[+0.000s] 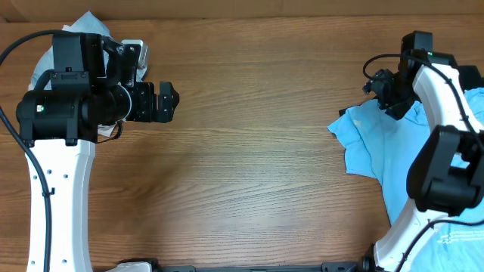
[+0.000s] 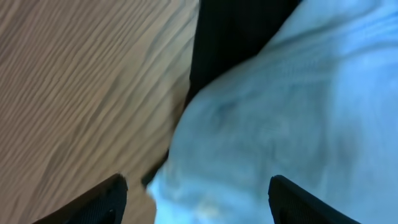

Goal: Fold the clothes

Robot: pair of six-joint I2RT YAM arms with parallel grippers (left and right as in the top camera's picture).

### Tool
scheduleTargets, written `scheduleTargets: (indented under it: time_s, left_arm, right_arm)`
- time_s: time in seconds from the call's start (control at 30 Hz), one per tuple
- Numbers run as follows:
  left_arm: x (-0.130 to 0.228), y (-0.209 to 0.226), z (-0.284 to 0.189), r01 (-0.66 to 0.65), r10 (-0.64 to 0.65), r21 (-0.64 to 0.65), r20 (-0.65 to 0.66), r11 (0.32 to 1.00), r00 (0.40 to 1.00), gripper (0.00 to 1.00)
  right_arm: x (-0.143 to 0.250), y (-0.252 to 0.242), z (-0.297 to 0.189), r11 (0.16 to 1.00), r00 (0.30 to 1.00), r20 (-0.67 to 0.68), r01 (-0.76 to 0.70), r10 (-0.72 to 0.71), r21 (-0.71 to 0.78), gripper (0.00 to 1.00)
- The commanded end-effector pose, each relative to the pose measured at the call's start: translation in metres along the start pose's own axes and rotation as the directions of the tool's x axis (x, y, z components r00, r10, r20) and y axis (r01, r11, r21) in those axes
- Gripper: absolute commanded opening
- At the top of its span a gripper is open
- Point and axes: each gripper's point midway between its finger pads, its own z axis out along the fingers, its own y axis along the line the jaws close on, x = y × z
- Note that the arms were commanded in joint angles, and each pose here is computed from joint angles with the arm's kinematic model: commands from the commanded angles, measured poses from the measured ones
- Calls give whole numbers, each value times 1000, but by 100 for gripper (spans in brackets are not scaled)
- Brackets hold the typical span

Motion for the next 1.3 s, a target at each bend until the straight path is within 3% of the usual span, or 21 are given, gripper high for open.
scheduleTargets:
  time_s: [0.0, 0.1, 0.17, 0.33, 0.4, 0.43, 0.6, 0.7, 0.8, 0.97, 1.1, 1.27]
  left_arm:
    - [-7, -9, -10, -17, 16, 24, 30, 1000, 999, 100]
    - [-3, -9, -10, -12, 11, 24, 16, 1000, 1000, 100]
    - [-2, -9, -10, -9, 9, 24, 10, 1000, 1000, 100]
    - [0, -9, -10, -7, 7, 24, 3, 1000, 1000, 100]
    - [1, -9, -10, -6, 6, 25, 1, 1000, 1000, 100]
    - [1, -9, -10, -6, 6, 25, 1, 1000, 1000, 100]
    - [1, -8, -10, -7, 7, 19, 1, 1000, 1000, 100]
    - [2, 5, -12, -4, 4, -55, -3, 998, 1000, 100]
    - [-6, 16, -18, -3, 6, -117, 25, 993, 1000, 100]
    - [-19, 13, -25, -3, 12, -108, 76, 994, 997, 100]
    - [-15, 9, -24, -3, 8, -83, 62, 997, 998, 100]
    - [-5, 8, -23, 7, -5, -79, 23, 997, 1000, 100]
  right_arm:
    - [-2, 5, 15, 999, 999, -5, -36, 36, 7, 74]
    - [1, 4, 28, 999, 999, -21, -30, 31, 29, 70]
    - [1, -2, 31, 998, 999, -16, -29, 30, 61, 61]
    - [-1, -15, 31, 994, 999, -11, -41, 42, 101, 32]
    - [-2, -22, 30, 992, 998, -19, -57, 60, 111, 6]
    - [-3, -26, 27, 991, 997, -21, -65, 68, 114, 4]
    - [-17, -35, -2, 990, 995, 11, -96, 95, 100, 4]
    - [-28, -33, -33, 995, 996, 60, -73, 69, 64, 4]
    - [-31, -9, -65, 997, 994, 102, 56, -50, -52, 4]
    - [-13, 21, -58, 985, 986, 90, 148, -140, -94, 36]
    - [2, 41, -23, 976, 979, 63, 201, -196, -80, 47]
    - [3, 30, 14, 996, 996, 35, 85, -86, 13, 58]
